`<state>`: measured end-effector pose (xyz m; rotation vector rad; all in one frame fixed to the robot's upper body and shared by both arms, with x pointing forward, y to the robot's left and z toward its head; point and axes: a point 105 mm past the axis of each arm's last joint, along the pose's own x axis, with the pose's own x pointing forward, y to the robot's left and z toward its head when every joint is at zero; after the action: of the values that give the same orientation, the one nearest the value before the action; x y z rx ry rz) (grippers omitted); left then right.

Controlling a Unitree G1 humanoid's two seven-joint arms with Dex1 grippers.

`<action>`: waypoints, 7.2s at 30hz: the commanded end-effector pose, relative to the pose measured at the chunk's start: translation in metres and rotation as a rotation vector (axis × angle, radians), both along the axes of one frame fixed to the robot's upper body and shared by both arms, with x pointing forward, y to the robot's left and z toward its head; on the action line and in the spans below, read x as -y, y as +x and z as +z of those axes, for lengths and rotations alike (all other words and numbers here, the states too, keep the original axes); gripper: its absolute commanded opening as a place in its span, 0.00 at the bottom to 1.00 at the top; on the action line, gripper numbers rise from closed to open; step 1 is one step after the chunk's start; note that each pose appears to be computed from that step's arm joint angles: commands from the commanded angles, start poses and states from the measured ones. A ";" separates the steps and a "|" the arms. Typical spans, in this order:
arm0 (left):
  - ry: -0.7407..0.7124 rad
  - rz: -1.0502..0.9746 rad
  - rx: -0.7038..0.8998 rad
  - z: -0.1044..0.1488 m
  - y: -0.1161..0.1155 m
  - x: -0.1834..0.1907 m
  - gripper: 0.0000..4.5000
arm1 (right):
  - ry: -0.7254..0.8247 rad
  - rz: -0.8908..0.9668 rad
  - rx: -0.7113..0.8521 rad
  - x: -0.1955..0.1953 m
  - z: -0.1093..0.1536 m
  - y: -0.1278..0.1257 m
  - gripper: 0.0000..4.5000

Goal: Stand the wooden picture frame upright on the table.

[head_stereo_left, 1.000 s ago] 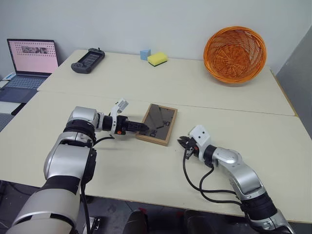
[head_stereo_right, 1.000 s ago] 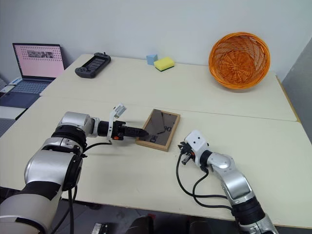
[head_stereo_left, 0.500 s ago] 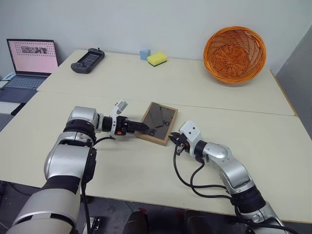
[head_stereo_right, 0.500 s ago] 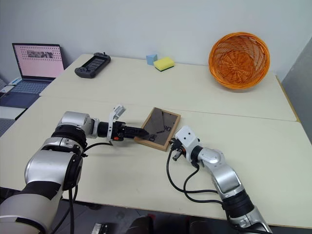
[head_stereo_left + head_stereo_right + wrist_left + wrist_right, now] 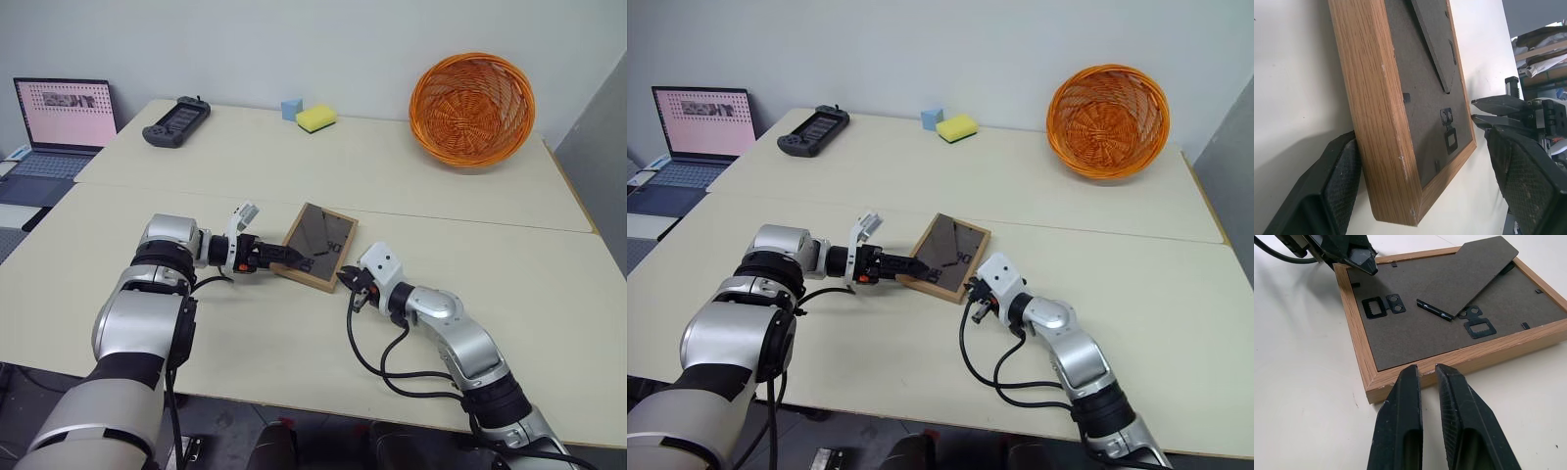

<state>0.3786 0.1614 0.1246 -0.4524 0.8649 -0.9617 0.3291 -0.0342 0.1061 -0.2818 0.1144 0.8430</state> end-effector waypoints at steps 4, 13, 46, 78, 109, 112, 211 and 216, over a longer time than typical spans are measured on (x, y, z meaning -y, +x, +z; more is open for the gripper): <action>-0.052 0.019 0.032 0.012 0.005 0.004 0.83 | 0.017 0.021 0.045 -0.004 0.012 -0.003 0.13; -0.065 0.015 0.036 0.015 0.006 0.008 0.43 | 0.021 0.017 0.044 -0.005 0.013 -0.003 0.13; -0.114 -0.004 0.215 0.052 0.015 0.006 0.30 | -0.089 -0.096 0.124 0.095 0.055 -0.003 0.13; 0.078 -0.031 1.107 0.137 -0.025 0.008 0.30 | 0.378 0.110 0.131 0.103 0.208 -0.006 0.30; 0.030 -0.132 1.131 0.143 -0.045 0.036 0.30 | 0.340 0.236 0.107 0.035 0.183 0.008 0.59; 0.028 -0.131 1.128 0.141 -0.044 0.037 0.30 | 0.341 0.251 0.123 0.031 0.189 0.008 0.59; -0.274 0.085 0.464 0.136 -0.059 0.043 0.30 | -0.649 -0.029 1.632 0.059 0.117 0.043 0.59; -0.274 0.065 0.438 0.127 -0.064 0.047 0.30 | -0.629 -0.040 1.649 0.057 0.128 0.043 0.59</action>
<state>0.3224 0.1180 0.2392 -0.4948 0.3785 -1.0243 0.3741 -0.0926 0.2123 -1.5005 -1.1105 0.3551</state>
